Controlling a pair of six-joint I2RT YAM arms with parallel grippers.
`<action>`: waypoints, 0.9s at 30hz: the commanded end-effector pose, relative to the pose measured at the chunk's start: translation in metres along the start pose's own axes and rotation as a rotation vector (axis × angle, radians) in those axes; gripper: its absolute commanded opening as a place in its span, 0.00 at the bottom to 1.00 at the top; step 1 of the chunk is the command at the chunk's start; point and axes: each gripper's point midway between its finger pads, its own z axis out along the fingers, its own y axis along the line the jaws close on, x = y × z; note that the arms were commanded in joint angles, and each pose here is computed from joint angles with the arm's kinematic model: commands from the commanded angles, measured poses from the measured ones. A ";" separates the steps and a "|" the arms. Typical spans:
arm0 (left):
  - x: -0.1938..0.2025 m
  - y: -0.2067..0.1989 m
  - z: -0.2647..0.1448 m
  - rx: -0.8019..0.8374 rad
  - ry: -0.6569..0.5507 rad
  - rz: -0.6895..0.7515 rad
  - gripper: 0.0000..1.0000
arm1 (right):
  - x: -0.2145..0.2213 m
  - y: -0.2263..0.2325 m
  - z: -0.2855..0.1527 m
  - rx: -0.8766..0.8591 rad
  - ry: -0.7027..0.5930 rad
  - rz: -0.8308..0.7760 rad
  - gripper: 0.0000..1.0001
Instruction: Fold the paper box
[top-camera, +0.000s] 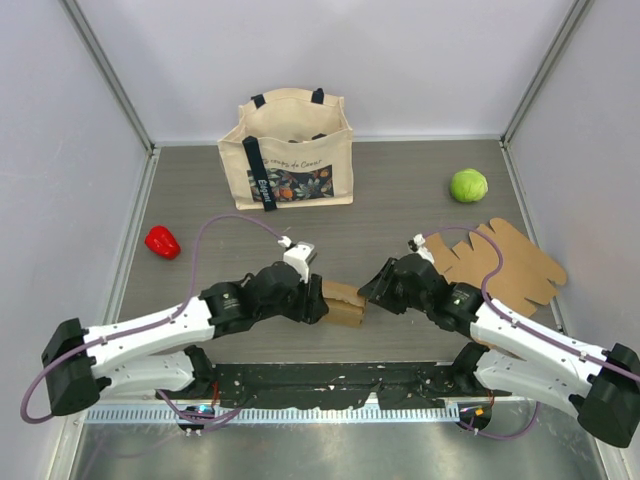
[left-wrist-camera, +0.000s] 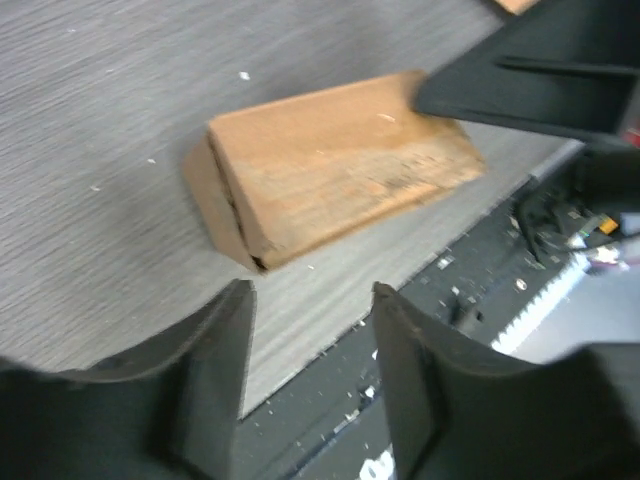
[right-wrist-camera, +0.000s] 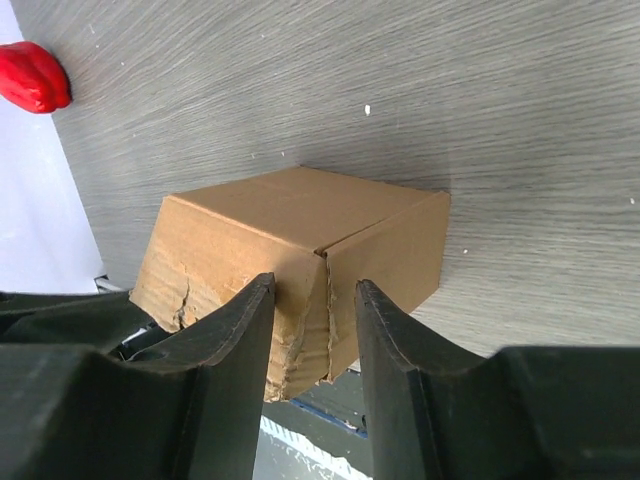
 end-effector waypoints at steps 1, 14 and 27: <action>-0.010 -0.036 -0.038 0.207 0.028 -0.033 0.59 | -0.004 0.004 0.004 -0.064 -0.039 -0.047 0.43; -0.064 -0.002 -0.009 0.277 0.025 -0.307 0.63 | -0.003 0.008 -0.002 -0.146 -0.052 -0.204 0.55; 0.003 0.027 0.016 0.231 0.132 -0.367 0.26 | 0.015 -0.001 -0.003 -0.182 0.029 -0.290 0.47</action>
